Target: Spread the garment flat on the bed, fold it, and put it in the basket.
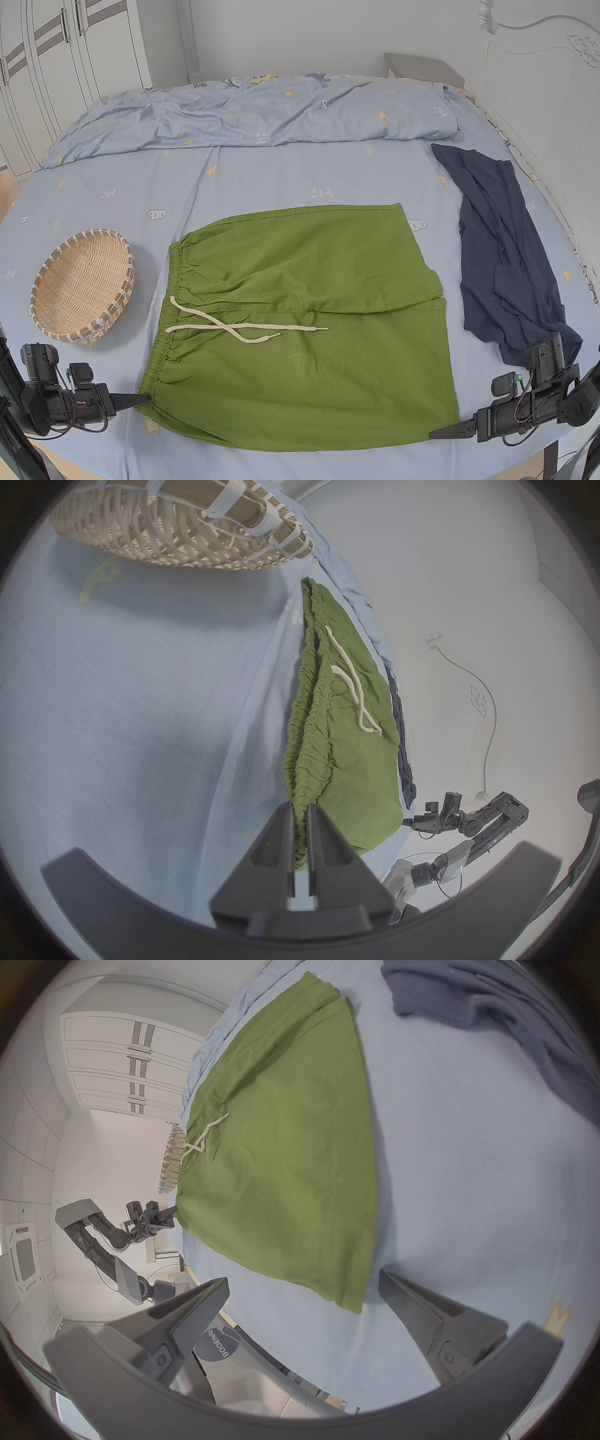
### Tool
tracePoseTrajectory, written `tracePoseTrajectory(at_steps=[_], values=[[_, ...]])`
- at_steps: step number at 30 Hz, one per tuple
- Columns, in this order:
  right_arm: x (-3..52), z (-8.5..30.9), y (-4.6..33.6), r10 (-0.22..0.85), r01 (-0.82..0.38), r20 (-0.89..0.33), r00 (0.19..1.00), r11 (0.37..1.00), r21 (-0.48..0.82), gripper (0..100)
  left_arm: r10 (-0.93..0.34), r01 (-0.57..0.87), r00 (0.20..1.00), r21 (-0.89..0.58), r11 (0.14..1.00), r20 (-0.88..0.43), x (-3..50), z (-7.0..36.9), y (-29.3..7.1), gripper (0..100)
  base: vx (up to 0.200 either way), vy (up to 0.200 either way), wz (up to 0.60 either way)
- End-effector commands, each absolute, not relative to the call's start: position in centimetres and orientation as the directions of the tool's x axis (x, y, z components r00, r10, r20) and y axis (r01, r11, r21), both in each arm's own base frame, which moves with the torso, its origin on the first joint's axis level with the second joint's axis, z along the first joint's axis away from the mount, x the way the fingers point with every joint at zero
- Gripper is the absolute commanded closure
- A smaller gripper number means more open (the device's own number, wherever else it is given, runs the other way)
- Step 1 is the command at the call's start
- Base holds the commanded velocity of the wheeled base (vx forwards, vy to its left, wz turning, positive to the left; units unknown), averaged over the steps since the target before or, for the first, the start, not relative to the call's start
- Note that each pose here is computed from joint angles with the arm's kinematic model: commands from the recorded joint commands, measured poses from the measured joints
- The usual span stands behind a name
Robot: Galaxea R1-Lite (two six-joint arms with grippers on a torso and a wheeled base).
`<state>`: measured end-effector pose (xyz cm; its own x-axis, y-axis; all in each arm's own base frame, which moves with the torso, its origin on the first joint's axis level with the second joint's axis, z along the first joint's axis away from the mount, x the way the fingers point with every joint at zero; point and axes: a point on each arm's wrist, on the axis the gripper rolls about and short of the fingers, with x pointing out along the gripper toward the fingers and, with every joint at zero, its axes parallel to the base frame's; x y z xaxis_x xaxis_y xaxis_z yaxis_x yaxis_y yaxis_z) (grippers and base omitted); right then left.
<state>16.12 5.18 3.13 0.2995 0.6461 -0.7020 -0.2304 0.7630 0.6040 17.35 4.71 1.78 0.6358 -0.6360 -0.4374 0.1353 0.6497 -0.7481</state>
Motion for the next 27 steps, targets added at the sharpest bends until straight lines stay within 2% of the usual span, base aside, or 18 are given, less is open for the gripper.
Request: tracePoseTrajectory(at_steps=[1, 13, 14, 20, 27], values=[[16.3, 1.4, 5.7, 0.642, -0.207, -0.731, 0.231, 0.766, 0.608, 0, -0.636, 0.118, 0.631, -0.755, 0.645, -0.445, 16.9, 1.6, 4.6, 100, 0.0, 0.0, 0.0], [16.8, 0.1, 5.6, 0.689, -0.251, -0.673, 0.267, 0.724, 0.642, 0, -0.637, 0.118, 0.629, -0.756, 0.644, -0.445, 17.1, 1.5, 4.7, 100, 0.0, 0.0, 0.0], [16.8, 0.1, 5.6, 0.69, -0.253, -0.671, 0.27, 0.724, 0.642, 100, -0.637, 0.117, 0.629, -0.756, 0.644, -0.446, 17.1, 1.4, 4.7, 100, 0.0, 0.0, 0.0], [16.9, 0.1, 5.0, 0.685, -0.239, -0.662, 0.305, 0.728, 0.643, 100, -0.637, 0.119, 0.63, -0.755, 0.645, -0.445, 17.1, 1.4, 4.7, 100, 0.0, 0.0, 0.0], [16.5, 0.2, 4.3, 0.682, -0.194, -0.669, 0.295, 0.728, 0.657, 100, -0.631, 0.103, 0.633, -0.758, 0.644, -0.449, 17.0, 1.4, 4.8, 100, 0.0, 0.0, 0.0]])
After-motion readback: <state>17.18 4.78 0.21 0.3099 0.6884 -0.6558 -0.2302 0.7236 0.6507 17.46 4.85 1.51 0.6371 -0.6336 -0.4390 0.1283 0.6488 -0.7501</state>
